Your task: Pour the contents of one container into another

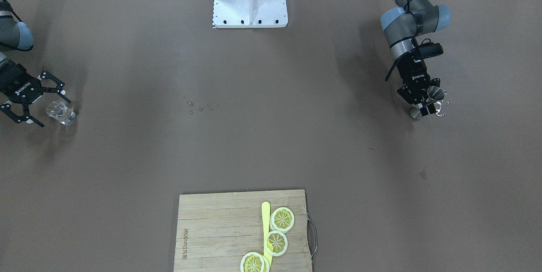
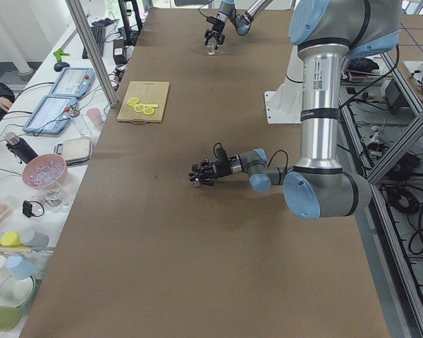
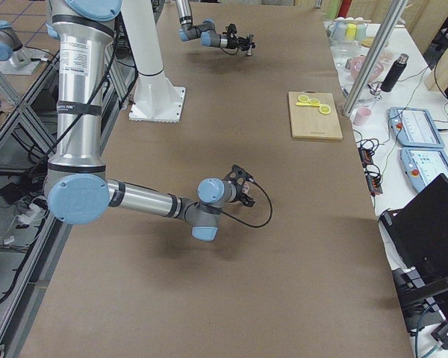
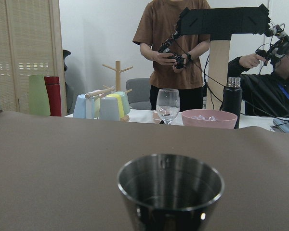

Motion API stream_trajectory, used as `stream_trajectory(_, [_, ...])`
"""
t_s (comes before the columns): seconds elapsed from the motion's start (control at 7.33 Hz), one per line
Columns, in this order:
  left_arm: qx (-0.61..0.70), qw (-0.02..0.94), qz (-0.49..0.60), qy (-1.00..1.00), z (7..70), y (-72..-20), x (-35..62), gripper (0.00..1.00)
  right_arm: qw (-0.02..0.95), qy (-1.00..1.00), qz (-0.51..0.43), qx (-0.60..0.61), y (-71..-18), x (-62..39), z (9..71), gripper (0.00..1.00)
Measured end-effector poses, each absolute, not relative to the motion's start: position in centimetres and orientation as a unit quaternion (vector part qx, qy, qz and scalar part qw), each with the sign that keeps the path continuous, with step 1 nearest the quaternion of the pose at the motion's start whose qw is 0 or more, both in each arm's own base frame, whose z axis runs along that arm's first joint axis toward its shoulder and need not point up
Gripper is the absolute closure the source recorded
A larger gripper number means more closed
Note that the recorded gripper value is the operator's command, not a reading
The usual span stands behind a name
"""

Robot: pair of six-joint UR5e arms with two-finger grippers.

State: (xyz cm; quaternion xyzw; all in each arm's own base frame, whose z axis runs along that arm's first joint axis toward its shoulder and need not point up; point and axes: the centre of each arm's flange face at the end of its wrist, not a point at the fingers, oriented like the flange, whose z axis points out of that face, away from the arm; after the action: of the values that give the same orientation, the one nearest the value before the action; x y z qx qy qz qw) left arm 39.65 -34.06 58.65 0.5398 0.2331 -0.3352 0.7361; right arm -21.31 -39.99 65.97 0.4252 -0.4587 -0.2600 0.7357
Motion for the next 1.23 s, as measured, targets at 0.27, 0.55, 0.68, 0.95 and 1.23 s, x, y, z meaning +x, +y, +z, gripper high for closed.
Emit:
stream_trajectory(0.27, [0.54,0.735,-0.336,0.237,58.0,-34.0,39.6,1.0,0.731,-0.47,-0.248,0.427,-40.3,-21.8,65.8,0.02])
stream_trajectory(0.55, [0.538,0.728,-0.343,0.252,55.4,-33.9,39.0,1.0,0.727,-0.475,-0.252,0.427,-40.1,-22.4,65.6,0.07])
stream_trajectory(0.68, [0.539,0.726,-0.341,0.258,53.7,-33.9,38.6,1.0,0.725,-0.476,-0.255,0.427,-40.0,-22.7,65.6,0.13])
stream_trajectory(0.95, [0.542,0.723,-0.332,0.27,49.6,-33.7,37.8,1.0,0.723,-0.475,-0.262,0.427,-39.9,-23.2,65.6,0.32])
stream_trajectory(1.23, [0.536,0.745,-0.288,0.275,45.7,-33.6,37.7,1.0,0.721,-0.474,-0.269,0.427,-39.9,-23.5,65.7,0.41])
